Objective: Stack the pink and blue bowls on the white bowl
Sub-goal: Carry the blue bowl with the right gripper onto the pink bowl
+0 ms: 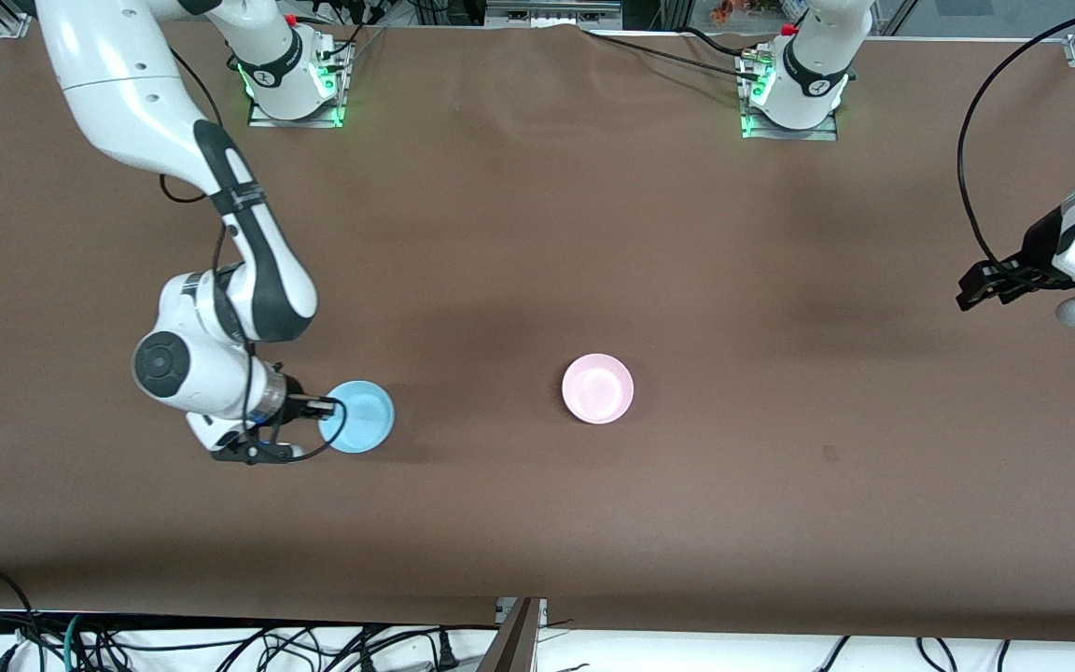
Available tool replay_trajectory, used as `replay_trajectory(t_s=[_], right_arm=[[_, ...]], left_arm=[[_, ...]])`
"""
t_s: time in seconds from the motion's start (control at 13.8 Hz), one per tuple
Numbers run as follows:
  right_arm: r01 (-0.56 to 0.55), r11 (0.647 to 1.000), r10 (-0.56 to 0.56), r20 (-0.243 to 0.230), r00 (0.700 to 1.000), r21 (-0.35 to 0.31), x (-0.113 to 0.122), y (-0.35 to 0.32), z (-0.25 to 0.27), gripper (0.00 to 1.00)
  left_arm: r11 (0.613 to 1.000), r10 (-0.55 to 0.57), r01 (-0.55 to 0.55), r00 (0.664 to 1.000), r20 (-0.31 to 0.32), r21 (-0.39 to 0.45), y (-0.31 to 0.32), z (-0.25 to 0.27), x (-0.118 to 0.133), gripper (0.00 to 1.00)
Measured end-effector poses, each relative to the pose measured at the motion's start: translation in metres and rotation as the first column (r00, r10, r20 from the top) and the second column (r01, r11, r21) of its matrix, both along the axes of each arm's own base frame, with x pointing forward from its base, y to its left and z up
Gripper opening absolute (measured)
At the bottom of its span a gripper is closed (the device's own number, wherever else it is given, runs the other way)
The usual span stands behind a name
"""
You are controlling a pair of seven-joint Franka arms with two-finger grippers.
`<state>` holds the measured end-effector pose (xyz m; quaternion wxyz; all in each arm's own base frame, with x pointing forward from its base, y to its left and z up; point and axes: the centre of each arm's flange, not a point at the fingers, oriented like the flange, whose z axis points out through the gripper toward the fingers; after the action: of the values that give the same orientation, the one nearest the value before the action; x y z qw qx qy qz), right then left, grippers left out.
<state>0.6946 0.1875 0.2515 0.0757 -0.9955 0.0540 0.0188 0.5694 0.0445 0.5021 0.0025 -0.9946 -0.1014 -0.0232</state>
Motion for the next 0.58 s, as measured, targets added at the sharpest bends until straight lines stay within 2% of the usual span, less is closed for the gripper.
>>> replay_trajectory(t_s=[0.22, 0.43, 0.58], right_arm=[[0.113, 0.992, -0.112, -0.016, 0.994, 0.056, -0.014, 0.089, 0.040, 0.03], [0.215, 0.974, -0.213, -0.038, 0.976, 0.073, -0.052, 0.186, 0.057, 0.03], [0.281, 0.954, -0.279, -0.036, 0.960, 0.099, -0.079, 0.243, 0.061, 0.03]], left_arm=[[1.000, -0.011, 0.011, 1.000, -0.001, 0.005, -0.008, 0.000, 0.000, 0.57], [1.000, -0.027, 0.027, 1.000, -0.006, 0.007, -0.017, 0.002, -0.001, 0.57], [0.999, -0.034, 0.034, 0.999, -0.005, 0.007, -0.021, 0.004, -0.002, 0.58]])
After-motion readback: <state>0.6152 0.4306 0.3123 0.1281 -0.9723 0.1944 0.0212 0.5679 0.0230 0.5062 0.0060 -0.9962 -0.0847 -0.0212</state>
